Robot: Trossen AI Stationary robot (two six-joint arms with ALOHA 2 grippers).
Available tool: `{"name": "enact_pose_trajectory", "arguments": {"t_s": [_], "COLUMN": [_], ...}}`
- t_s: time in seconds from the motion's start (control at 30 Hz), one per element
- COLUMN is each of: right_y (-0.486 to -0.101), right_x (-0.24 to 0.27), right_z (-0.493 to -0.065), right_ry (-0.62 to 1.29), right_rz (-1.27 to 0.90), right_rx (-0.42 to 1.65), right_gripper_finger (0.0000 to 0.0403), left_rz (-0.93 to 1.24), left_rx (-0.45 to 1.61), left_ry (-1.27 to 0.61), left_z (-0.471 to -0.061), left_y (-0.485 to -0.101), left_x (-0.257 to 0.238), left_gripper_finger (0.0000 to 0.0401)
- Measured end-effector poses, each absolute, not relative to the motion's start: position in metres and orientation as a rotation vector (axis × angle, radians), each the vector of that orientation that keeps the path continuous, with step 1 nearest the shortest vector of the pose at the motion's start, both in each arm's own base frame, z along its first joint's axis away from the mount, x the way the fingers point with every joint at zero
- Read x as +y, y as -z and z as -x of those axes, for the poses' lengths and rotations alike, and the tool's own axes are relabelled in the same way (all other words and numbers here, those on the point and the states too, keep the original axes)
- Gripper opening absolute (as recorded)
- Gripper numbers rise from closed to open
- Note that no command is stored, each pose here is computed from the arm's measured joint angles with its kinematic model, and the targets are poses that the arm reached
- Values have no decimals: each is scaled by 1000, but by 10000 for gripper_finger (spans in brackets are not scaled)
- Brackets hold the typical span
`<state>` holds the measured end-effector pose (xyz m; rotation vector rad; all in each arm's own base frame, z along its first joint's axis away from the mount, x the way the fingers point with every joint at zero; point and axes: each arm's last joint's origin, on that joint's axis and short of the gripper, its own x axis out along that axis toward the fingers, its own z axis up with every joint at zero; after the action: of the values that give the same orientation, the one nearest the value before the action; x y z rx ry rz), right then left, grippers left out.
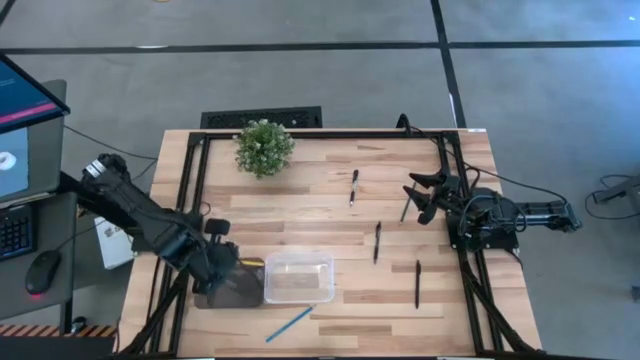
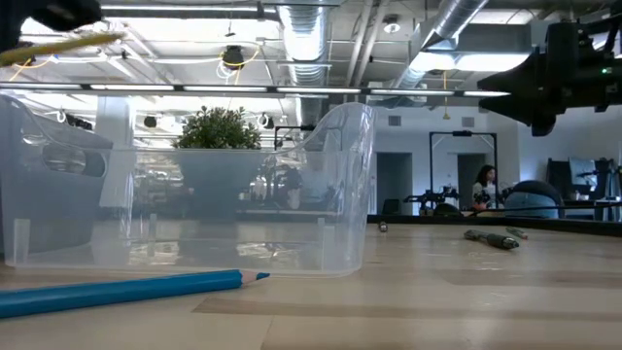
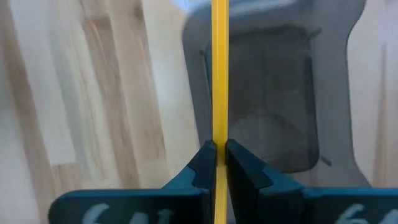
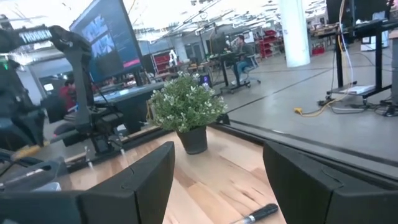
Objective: Sort pens & pencils
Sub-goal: Put the yellow pencil into the black bin
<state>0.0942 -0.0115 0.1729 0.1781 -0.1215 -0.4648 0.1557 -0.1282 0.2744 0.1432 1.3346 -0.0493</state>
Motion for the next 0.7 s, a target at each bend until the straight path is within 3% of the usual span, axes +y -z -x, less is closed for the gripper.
{"name": "enact_pose_trajectory", "arguments": {"t_s": [0.7], "right_y": [-174], "right_x": [-11], "right_z": [-94], "right_ry": [457], "right_rz": [-260], "right_rx": [-152], "right_gripper_finger": [268], "left_rz": [-189], "left_rx": [1356], "left_ry": [194], "left_z": [-128], "left_y": [-205], "left_x": [-149], "left_gripper_finger": [11]}}
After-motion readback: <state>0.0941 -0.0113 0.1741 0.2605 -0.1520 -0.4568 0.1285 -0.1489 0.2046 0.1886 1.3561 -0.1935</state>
